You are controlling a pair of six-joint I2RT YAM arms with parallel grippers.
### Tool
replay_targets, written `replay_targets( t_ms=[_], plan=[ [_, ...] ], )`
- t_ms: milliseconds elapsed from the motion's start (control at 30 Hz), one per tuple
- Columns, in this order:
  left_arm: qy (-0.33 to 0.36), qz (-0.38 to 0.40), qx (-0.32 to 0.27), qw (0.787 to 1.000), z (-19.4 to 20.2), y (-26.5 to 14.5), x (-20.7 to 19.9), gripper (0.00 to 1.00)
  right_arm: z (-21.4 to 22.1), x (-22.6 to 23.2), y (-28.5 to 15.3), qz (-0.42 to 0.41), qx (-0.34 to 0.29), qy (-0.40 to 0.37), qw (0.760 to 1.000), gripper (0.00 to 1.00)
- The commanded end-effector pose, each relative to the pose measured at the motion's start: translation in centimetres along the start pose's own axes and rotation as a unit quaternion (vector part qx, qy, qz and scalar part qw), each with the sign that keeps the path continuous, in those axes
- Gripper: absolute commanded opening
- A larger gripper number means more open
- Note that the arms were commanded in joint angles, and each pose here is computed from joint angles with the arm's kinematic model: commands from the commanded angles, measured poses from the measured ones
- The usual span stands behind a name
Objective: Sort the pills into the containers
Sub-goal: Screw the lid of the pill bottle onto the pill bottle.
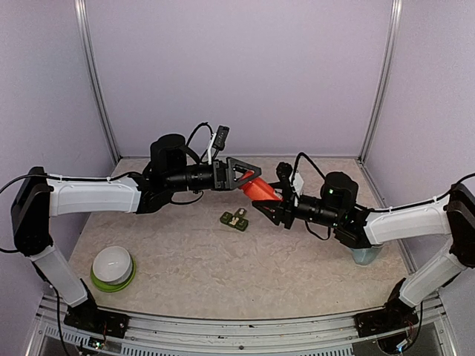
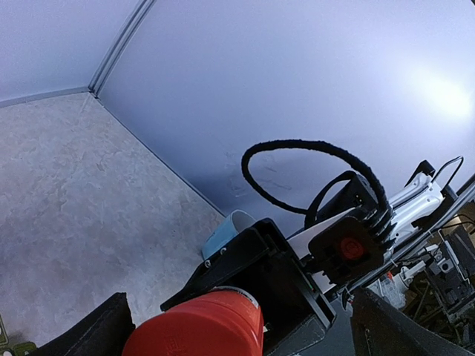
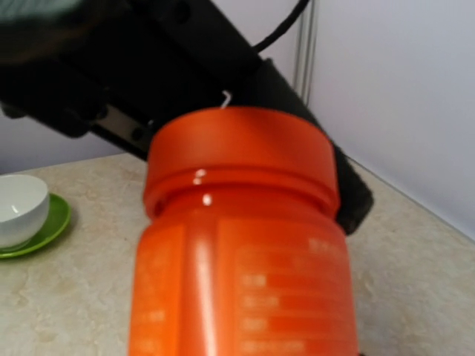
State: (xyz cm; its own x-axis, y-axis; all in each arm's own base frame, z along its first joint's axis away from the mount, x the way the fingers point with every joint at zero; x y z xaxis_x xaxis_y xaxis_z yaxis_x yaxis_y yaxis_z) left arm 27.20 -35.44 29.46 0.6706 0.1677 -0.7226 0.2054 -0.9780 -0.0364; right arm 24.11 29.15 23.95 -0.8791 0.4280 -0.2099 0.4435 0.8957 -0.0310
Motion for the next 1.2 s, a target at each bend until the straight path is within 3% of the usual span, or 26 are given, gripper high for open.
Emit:
replay_targets(
  t_ms=[0,200,500,733,1167],
  plan=[
    [0.027,0.041,-0.007,0.999,-1.1,0.2,-2.4,0.99,-0.5,0.2,0.7,-0.014,-0.010,0.004,1.000,0.00],
    [0.027,0.039,-0.009,0.999,-1.1,0.2,-2.3,0.99,-0.8,0.7,0.7,-0.029,-0.017,-0.002,0.999,0.00],
    [0.029,0.026,-0.016,0.999,-1.0,-0.3,-2.1,0.99,-2.4,-0.4,-1.0,0.035,-0.031,-0.022,0.999,0.00],
    [0.038,-0.016,-0.017,0.999,-1.2,-0.5,-1.6,0.99,-2.5,-0.5,-1.3,0.039,-0.034,-0.023,0.998,0.00],
    [0.039,-0.026,-0.015,0.999,-1.4,-0.1,-1.2,0.64,-2.4,-0.3,-1.2,0.030,-0.033,-0.028,0.999,0.00]
  ],
)
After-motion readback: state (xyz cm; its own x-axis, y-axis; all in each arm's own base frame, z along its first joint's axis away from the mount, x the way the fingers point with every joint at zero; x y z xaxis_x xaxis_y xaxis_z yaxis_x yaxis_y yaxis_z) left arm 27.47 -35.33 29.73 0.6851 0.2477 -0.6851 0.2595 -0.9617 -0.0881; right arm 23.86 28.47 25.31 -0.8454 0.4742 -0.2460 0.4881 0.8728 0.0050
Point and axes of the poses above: each gripper's point midway between its finger pads, its own y axis out along the fingers, its own x axis along the line the jaws close on, z = x × y, the point moved 7 cm from there along -y, back along the fingers, and after that the axes turned 8 degrees about -y, right-handed, at the moved point
